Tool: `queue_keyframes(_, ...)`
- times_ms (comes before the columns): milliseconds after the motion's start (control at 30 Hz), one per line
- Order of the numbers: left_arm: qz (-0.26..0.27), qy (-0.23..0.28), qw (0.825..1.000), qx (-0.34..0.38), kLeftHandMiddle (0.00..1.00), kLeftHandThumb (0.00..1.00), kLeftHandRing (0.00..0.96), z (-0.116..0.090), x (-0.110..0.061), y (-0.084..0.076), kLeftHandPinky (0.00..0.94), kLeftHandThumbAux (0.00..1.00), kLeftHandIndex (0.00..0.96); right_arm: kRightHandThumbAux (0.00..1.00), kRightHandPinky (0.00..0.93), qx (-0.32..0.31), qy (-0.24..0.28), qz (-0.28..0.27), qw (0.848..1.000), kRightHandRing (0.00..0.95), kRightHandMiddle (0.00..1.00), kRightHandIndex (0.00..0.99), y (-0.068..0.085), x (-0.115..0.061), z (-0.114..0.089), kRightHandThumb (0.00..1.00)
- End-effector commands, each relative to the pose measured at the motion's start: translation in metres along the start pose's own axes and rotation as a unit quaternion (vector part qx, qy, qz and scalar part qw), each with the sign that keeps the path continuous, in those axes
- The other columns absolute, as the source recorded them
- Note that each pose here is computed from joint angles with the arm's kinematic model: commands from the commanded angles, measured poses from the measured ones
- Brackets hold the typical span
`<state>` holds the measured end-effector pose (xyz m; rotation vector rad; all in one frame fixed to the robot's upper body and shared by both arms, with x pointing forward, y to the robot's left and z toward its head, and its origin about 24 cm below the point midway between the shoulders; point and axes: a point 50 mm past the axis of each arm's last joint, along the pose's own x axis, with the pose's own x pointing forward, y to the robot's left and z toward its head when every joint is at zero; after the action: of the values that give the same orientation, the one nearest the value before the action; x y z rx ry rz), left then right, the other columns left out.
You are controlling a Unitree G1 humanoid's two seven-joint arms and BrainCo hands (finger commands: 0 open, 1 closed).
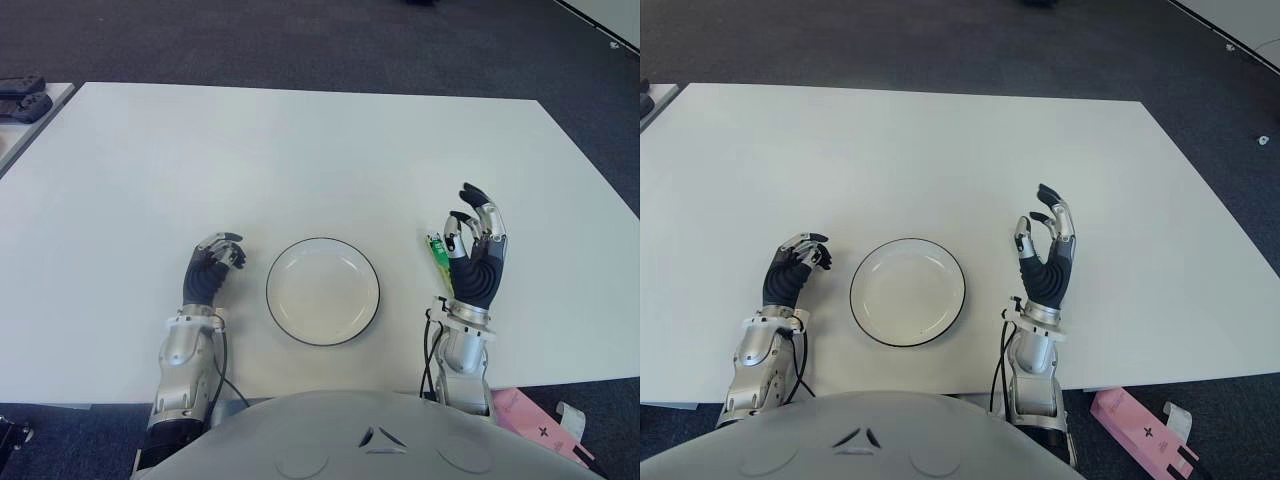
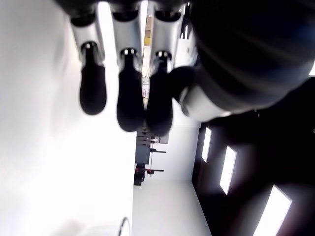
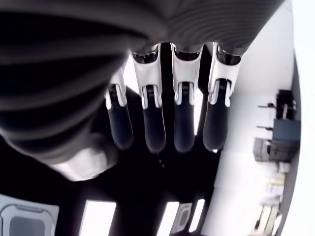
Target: Put the toothpaste on the table into the plate.
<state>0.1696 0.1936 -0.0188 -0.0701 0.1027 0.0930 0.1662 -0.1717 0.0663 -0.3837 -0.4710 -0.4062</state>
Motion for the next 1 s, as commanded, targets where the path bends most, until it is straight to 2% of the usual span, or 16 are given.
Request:
queue_keyframes(33, -0.005, 0.012, 1.0, -0.006, 0.626, 0.706, 0.61, -0.006, 0.0, -0.005, 0.596, 0.716, 0.439, 0.213, 0.008, -0.081, 0.035, -0.001, 0.996, 0.002, 0.003, 0.004, -0.009, -0.003, 0.001, 0.538)
queue_keyframes(167, -0.005, 0.009, 1.0, -0.005, 0.627, 0.707, 0.612, -0.006, 0.0, -0.007, 0.598, 0.716, 0.439, 0.163, 0.001, -0.106, 0.057, 0.015, 0.993, 0.0, 0.0, 0.0, -0.014, 0.003, 0.005, 0.541)
queue_keyframes(333, -0.006, 0.005, 1.0, -0.006, 0.629, 0.707, 0.615, -0.006, 0.0, -0.01, 0.602, 0.716, 0.439, 0.145, 0.0, -0.132, 0.083, 0.038, 0.987, 0.0, 0.0, 0.0, -0.016, 0.022, 0.006, 0.555)
queue_keyframes(500, -0.004, 0.006, 1.0, -0.01, 0.631, 0.707, 0.617, -0.007, 0.0, -0.013, 0.601, 0.716, 0.439, 0.14, 0.0, -0.171, 0.116, 0.067, 0.976, 0.0, 0.0, 0.0, -0.016, 0.024, -0.001, 0.574)
queue_keyframes(667, -0.001, 0.007, 1.0, -0.015, 0.634, 0.709, 0.619, -0.008, 0.0, -0.015, 0.604, 0.715, 0.439, 0.129, 0.0, -0.22, 0.156, 0.107, 0.957, 0.0, 0.0, 0.0, -0.016, 0.021, -0.006, 0.57)
queue_keyframes(900, 0.001, 0.004, 1.0, -0.018, 0.633, 0.71, 0.619, -0.009, -0.001, -0.015, 0.603, 0.714, 0.439, 0.101, 0.0, -0.285, 0.217, 0.169, 0.918, 0.0, 0.0, 0.0, -0.018, 0.02, -0.014, 0.559)
queue_keyframes(1000, 0.0, 0.002, 1.0, -0.017, 0.632, 0.709, 0.618, -0.009, -0.002, -0.015, 0.602, 0.715, 0.439, 0.093, 0.0, -0.312, 0.244, 0.2, 0.896, 0.0, 0.0, 0.0, -0.019, 0.02, -0.021, 0.556)
